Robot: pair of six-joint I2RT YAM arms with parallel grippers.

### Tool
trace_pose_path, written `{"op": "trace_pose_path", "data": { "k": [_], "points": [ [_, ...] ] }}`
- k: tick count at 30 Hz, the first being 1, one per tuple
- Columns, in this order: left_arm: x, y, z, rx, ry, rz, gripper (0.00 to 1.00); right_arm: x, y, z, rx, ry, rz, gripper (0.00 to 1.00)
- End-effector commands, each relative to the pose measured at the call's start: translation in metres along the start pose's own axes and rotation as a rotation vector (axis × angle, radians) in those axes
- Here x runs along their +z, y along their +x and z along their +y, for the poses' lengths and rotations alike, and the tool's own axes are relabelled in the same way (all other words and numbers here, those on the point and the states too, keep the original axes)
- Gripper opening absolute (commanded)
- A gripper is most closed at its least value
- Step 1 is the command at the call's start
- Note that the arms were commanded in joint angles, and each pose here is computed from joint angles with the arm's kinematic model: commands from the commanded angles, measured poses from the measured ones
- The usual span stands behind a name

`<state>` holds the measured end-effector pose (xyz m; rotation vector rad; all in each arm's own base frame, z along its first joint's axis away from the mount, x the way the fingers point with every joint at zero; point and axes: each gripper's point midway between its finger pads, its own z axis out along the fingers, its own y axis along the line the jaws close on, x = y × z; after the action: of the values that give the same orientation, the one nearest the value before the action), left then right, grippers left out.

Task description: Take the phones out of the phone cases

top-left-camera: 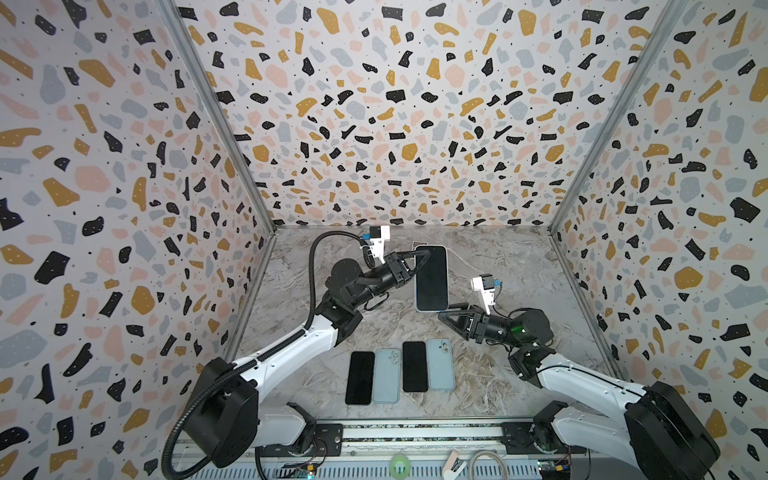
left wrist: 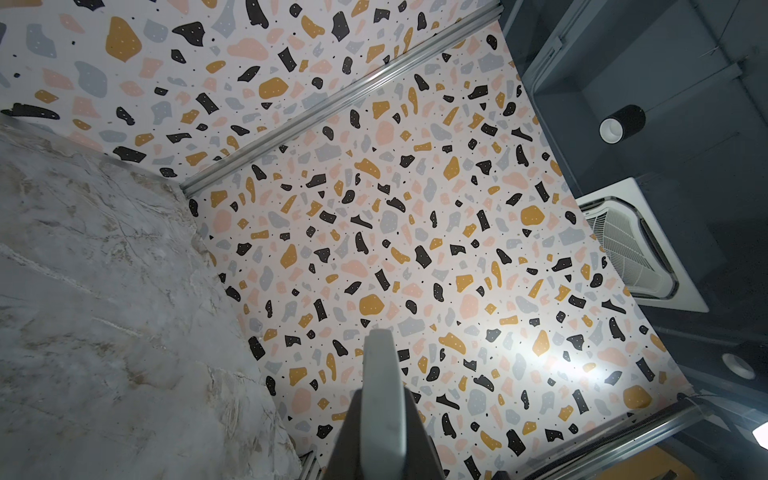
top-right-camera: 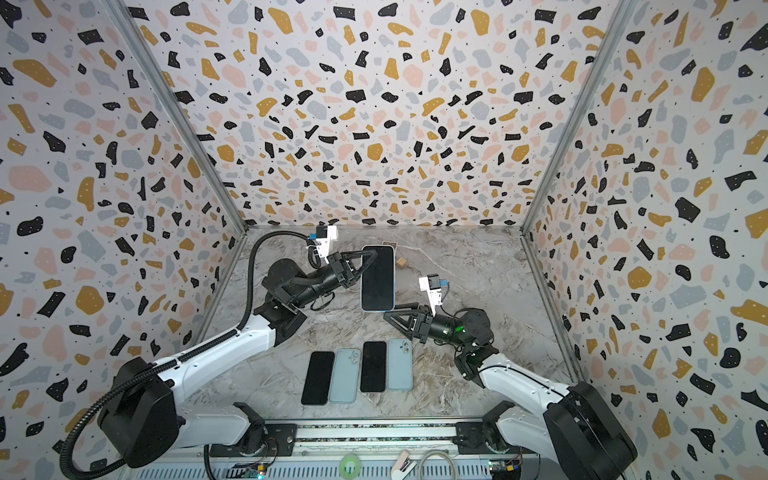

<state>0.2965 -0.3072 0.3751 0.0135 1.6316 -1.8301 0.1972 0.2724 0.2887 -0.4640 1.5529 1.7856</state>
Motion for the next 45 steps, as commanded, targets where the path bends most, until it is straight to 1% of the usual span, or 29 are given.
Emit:
{"op": "trace_pose_path", "data": {
  "k": [1, 17, 21, 25, 28, 30, 35, 39, 41, 45],
  "points": [
    [-0.006, -0.003, -0.042, 0.071, 0.131, -0.017, 0.0, 0.0, -0.014, 0.011, -0.032, -0.033, -0.035, 0.58],
    [-0.001, 0.013, -0.042, 0.062, 0.152, 0.021, 0.0, -0.003, -0.026, 0.005, -0.007, -0.043, -0.061, 0.53],
    [-0.001, 0.016, -0.036, 0.06, 0.137, 0.023, 0.0, -0.003, -0.027, 0.014, -0.012, -0.087, -0.067, 0.45],
    [0.002, 0.016, -0.026, 0.07, 0.102, 0.019, 0.0, -0.007, -0.023, 0.018, 0.015, -0.108, -0.066, 0.34],
    [0.003, 0.015, -0.018, 0.075, 0.082, 0.013, 0.0, -0.011, -0.019, 0.019, 0.044, -0.117, -0.07, 0.29],
    [0.005, 0.015, -0.015, 0.077, 0.077, 0.013, 0.0, -0.013, -0.016, 0.02, 0.067, -0.121, -0.069, 0.25],
    [0.011, 0.018, -0.005, 0.064, 0.078, 0.015, 0.0, -0.015, -0.01, 0.018, 0.122, -0.114, -0.069, 0.11],
    [0.013, 0.025, 0.012, 0.041, 0.048, 0.02, 0.0, -0.02, -0.009, 0.016, 0.151, -0.091, -0.092, 0.02],
    [0.013, 0.028, 0.023, 0.026, 0.029, 0.02, 0.0, -0.022, -0.009, 0.014, 0.164, -0.071, -0.105, 0.0],
    [0.013, 0.035, 0.039, -0.013, 0.013, 0.02, 0.0, -0.027, -0.008, 0.003, 0.212, -0.006, -0.141, 0.0]
  ]
}}
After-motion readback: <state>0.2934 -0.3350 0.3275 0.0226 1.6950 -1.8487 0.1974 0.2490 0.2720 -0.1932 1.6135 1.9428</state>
